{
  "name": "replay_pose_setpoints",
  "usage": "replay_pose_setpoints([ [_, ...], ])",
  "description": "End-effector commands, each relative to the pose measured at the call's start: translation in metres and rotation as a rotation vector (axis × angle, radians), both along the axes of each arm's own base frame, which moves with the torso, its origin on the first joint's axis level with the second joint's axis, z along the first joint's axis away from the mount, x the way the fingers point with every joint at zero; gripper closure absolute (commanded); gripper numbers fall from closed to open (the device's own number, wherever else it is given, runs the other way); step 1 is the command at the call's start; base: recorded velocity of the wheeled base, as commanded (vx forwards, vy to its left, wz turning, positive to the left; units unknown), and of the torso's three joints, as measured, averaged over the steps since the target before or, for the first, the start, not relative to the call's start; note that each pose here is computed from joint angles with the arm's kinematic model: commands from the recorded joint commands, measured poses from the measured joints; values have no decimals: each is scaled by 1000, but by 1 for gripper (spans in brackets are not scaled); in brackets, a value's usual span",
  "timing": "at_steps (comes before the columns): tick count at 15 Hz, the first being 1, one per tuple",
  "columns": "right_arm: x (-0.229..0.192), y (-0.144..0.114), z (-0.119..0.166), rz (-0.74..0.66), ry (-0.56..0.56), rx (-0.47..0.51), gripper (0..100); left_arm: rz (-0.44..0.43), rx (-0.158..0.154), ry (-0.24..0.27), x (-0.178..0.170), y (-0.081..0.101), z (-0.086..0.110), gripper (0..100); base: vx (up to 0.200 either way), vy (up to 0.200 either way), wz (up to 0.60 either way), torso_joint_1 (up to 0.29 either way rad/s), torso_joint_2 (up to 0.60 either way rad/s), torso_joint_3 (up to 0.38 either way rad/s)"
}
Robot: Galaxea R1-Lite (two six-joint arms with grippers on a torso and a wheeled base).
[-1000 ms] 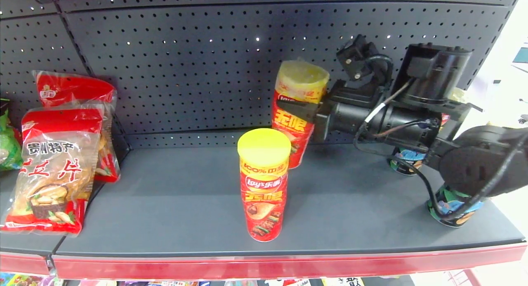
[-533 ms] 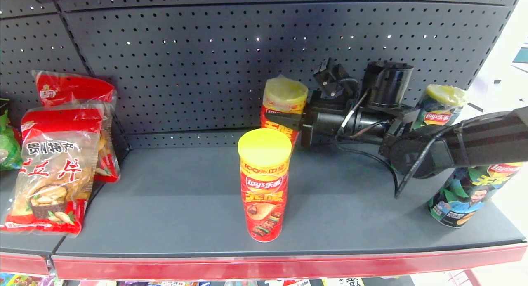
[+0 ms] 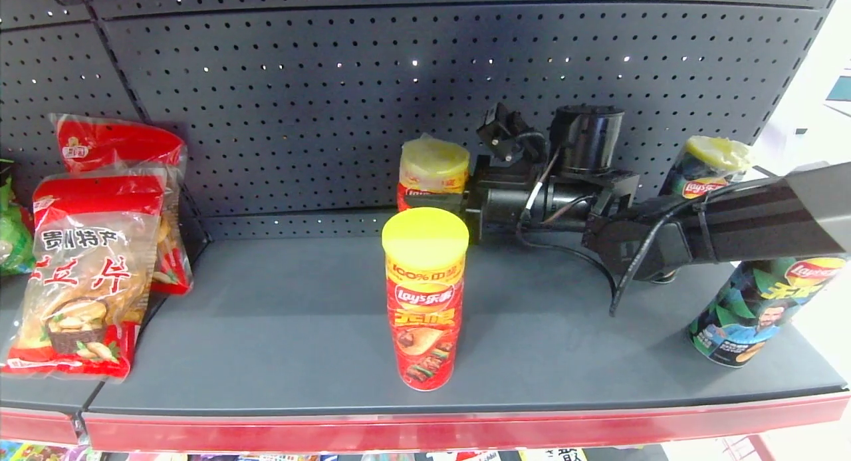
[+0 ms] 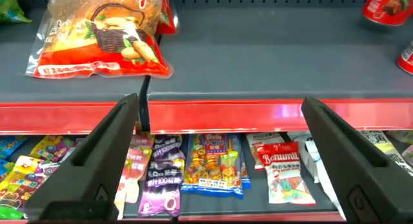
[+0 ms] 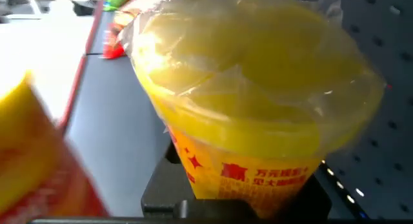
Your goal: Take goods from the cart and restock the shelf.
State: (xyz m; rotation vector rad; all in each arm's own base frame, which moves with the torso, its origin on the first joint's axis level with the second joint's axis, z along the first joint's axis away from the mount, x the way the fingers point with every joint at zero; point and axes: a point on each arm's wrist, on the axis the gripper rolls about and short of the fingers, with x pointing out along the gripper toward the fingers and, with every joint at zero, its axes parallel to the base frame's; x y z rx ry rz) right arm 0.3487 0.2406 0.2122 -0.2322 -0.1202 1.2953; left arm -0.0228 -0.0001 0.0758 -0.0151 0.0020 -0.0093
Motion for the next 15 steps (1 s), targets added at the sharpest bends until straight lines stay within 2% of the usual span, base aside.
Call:
replay_pose_setpoints([
  [1, 6, 4, -3, -11, 15, -2, 100, 0, 0, 1, 0, 0, 0, 0, 0, 0, 0, 0, 0, 0],
  [6, 10, 5, -14, -8, 54, -12, 100, 0, 0, 1, 0, 0, 0, 0, 0, 0, 0, 0, 0, 0],
  [15, 14, -2, -18, 1, 68, -18, 100, 0, 0, 1, 0, 0, 0, 0, 0, 0, 0, 0, 0, 0],
])
